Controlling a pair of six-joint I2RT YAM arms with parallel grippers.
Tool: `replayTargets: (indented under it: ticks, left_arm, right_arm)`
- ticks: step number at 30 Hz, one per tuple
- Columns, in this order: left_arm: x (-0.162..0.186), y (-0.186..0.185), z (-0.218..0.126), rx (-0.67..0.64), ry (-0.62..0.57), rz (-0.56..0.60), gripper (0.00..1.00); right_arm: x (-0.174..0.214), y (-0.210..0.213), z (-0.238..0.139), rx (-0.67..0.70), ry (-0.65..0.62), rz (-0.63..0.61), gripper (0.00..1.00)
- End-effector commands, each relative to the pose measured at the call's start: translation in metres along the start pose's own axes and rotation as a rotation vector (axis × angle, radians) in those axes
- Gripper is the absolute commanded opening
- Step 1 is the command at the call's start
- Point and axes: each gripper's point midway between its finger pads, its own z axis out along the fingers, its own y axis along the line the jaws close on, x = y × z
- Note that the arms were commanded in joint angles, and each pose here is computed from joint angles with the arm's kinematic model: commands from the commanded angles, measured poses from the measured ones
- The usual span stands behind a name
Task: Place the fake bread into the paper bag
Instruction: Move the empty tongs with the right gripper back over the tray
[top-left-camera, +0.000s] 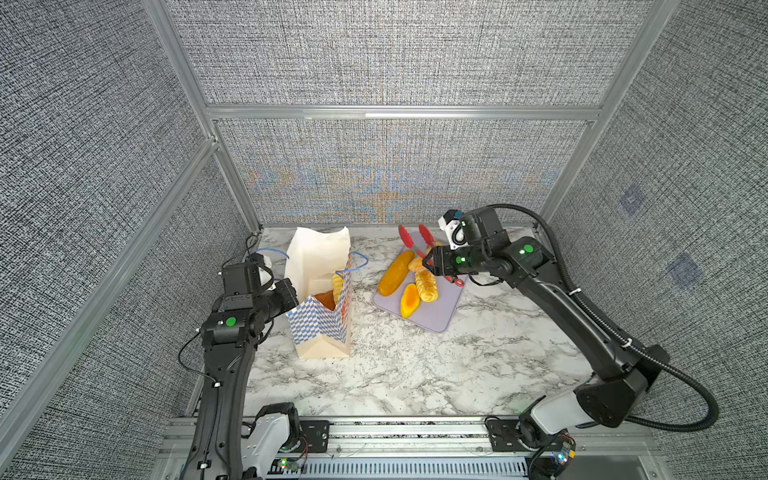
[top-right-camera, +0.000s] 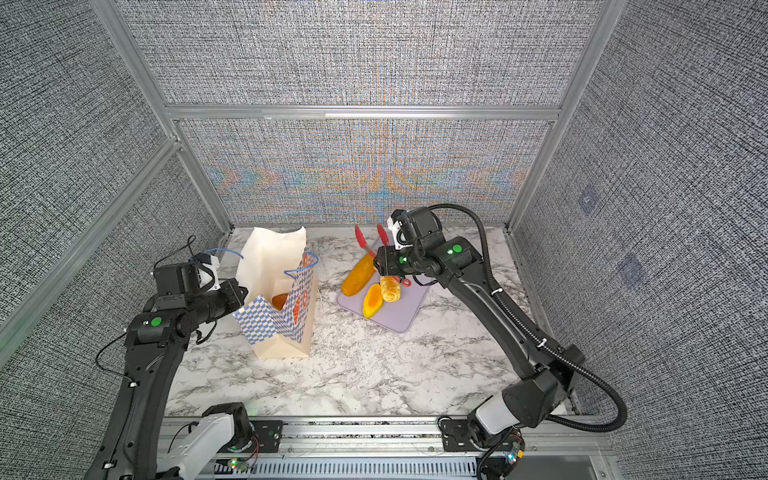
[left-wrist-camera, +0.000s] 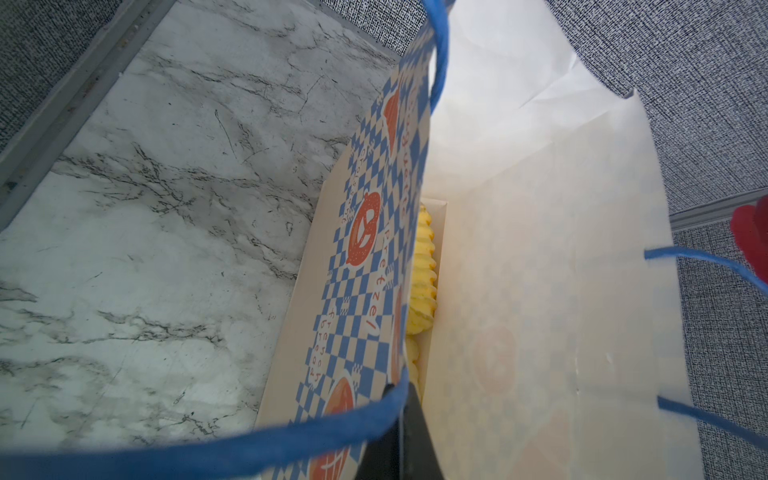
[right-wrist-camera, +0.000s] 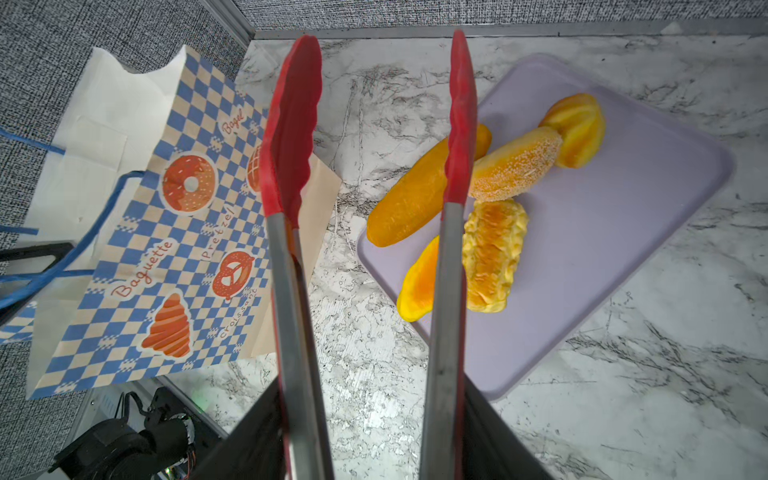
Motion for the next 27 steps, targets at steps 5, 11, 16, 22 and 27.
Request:
replayTargets:
  ticks: [5,11,16,22,27]
  left_arm:
    - [-0.005,-0.002,-0.002,0.002,-0.016,0.009,0.04]
    - [-0.004,-0.001,-0.001,0.002,-0.015,0.008,0.04]
    - [-0.004,-0.001,-0.001,0.002,-0.014,0.009,0.04]
    - [-0.004,-0.001,-0.001,0.003,-0.015,0.010,0.04]
    - [-0.004,-0.001,-0.001,0.003,-0.016,0.010,0.04]
  right_arm:
    - [-0.004,-0.017,0.011,-0.027,-0.023,0.070,0.59]
    - [0.003,-0.034,0.023,-0.028,-0.003,0.125,0.59]
    - [0.008,-0.047,0.030,-0.027,0.010,0.164,0.59]
    - [0.011,-0.060,0.039,-0.030,0.022,0.210,0.59]
    - [0.014,-0.067,0.045,-0.022,0.037,0.228,0.59]
